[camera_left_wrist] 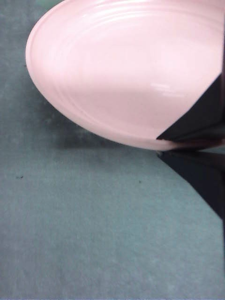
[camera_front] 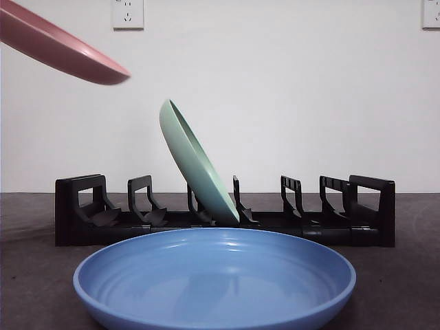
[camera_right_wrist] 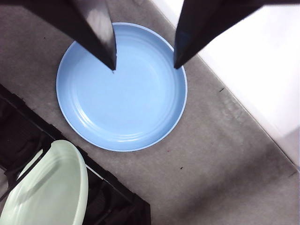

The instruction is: Place the plate

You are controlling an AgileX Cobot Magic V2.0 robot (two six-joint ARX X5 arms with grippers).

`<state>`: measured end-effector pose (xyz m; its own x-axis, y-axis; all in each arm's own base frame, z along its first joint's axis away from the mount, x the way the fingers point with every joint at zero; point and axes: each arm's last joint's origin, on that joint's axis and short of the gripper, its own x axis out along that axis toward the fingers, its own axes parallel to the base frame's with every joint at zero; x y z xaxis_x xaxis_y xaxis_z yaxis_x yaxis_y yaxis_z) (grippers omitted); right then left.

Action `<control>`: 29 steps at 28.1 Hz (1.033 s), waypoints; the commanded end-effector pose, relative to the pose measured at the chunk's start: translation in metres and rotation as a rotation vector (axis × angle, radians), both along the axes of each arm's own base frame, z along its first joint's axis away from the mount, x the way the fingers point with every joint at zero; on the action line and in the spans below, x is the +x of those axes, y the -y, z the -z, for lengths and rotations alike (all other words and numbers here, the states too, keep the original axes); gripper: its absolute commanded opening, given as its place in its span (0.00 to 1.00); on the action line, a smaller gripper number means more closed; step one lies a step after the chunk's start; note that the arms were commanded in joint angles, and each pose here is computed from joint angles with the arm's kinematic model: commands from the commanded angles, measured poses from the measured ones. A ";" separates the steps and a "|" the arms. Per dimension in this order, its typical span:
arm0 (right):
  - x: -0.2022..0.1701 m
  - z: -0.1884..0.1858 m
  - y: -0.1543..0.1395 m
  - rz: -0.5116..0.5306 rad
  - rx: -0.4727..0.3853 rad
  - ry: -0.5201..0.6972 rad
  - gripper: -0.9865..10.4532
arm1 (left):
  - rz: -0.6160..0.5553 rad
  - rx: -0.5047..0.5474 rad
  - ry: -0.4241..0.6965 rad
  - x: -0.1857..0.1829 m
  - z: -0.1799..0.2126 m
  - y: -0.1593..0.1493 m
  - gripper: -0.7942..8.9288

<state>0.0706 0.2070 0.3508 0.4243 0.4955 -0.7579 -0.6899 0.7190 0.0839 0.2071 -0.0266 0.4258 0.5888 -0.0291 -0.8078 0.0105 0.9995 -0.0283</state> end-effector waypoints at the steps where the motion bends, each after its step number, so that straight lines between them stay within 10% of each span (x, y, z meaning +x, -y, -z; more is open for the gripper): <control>1: -0.002 -0.005 -0.003 -0.004 0.022 0.005 0.26 | 0.007 -0.007 0.029 -0.021 0.000 -0.002 0.09; 13: -0.002 -0.005 -0.003 -0.005 0.023 0.005 0.26 | 0.016 -0.233 0.009 -0.094 0.082 -0.007 0.09; 29: -0.003 -0.005 -0.003 -0.005 0.024 0.005 0.26 | 0.048 -0.509 -0.156 -0.087 0.199 0.018 0.09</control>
<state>0.0705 0.2069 0.3509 0.4239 0.4964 -0.7576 -0.6903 0.7186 0.0845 0.1172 -0.0418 0.2269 0.4520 -0.4457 -0.7727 0.0322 0.8738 -0.4852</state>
